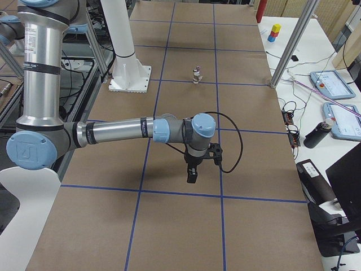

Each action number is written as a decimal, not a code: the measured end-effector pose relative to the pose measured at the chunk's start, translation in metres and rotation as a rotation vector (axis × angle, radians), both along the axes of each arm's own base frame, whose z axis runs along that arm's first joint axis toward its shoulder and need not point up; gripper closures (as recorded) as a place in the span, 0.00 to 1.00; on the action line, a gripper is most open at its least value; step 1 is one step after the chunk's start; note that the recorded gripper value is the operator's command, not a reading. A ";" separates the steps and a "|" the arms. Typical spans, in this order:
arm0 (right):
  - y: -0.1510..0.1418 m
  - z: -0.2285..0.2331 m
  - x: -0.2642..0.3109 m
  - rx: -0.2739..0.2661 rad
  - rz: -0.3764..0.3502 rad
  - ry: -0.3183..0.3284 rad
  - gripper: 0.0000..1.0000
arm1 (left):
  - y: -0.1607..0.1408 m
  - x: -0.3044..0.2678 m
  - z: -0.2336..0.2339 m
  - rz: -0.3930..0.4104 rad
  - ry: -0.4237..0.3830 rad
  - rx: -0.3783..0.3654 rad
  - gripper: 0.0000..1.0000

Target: Assemble PPR valve and pipe with both arms

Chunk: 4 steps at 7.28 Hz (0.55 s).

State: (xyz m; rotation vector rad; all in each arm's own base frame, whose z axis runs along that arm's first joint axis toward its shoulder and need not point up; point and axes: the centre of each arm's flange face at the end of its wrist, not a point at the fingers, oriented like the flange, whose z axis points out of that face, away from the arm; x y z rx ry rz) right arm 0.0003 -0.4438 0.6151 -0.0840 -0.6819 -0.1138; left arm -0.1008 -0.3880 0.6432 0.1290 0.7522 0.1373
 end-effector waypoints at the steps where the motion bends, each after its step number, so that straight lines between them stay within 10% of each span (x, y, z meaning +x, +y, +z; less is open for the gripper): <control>1: 0.008 0.007 0.005 -0.014 0.008 0.001 0.00 | 0.001 0.000 0.009 0.001 0.002 -0.017 0.00; 4: 0.033 0.020 0.028 -0.049 0.055 -0.004 0.00 | -0.001 0.000 0.018 0.002 0.004 -0.031 0.00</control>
